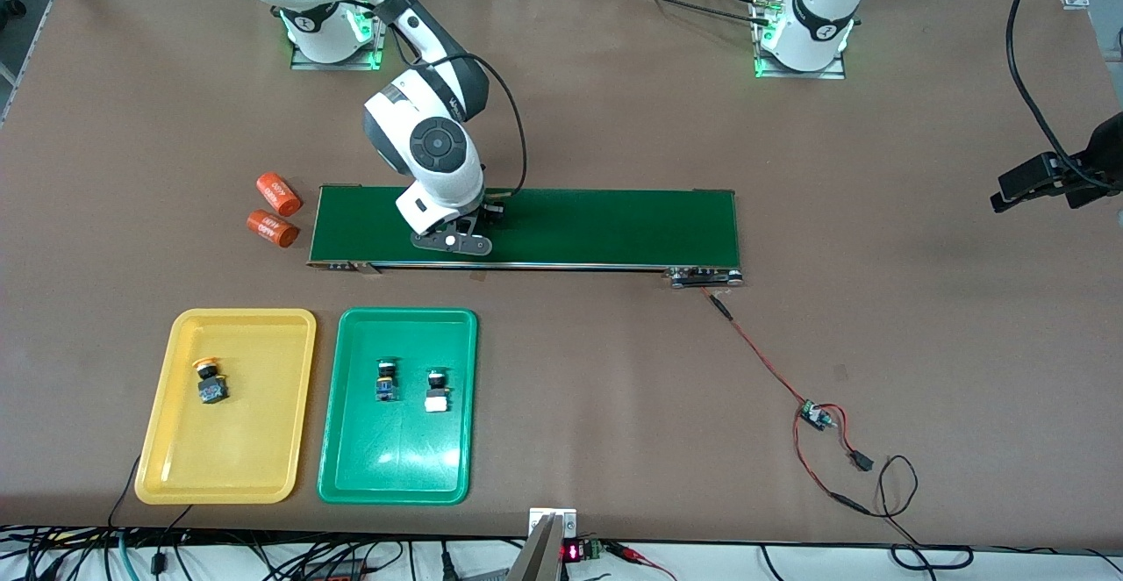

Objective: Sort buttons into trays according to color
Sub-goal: 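Grasp the yellow-capped button on the belt and lift it, right gripper, then carry the yellow-capped button into the yellow tray with the right gripper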

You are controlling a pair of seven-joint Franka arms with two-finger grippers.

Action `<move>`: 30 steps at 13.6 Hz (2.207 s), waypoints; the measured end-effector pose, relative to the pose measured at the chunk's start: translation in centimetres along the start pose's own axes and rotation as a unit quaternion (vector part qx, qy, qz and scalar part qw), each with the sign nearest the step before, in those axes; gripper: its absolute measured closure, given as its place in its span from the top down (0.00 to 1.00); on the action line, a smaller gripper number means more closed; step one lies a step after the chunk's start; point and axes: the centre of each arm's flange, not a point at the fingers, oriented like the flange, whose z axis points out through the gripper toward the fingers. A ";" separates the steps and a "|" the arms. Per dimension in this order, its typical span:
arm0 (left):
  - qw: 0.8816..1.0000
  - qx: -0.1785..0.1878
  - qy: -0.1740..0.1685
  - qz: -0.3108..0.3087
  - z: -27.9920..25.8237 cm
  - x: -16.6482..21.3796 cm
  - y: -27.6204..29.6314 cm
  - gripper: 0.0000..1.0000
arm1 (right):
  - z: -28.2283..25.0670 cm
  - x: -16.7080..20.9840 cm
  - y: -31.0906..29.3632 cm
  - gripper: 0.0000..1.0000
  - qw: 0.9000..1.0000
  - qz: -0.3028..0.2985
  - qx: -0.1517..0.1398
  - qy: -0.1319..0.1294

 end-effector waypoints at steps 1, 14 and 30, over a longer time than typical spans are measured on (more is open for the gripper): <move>1.000 0.000 0.000 0.000 0.0 0.0 0.0 1.00 | 0.1 0.0 0.0 0.44 1.000 0.000 0.000 -0.001; 1.000 0.000 -0.002 -0.012 0.2 0.0 -1.3 1.00 | -11.8 7.4 11.5 0.33 0.999 -0.025 0.014 -0.016; 0.999 0.001 0.040 -0.011 -0.1 1.3 -1.3 1.00 | -4.8 27.5 34.1 0.33 0.947 -0.306 0.050 0.083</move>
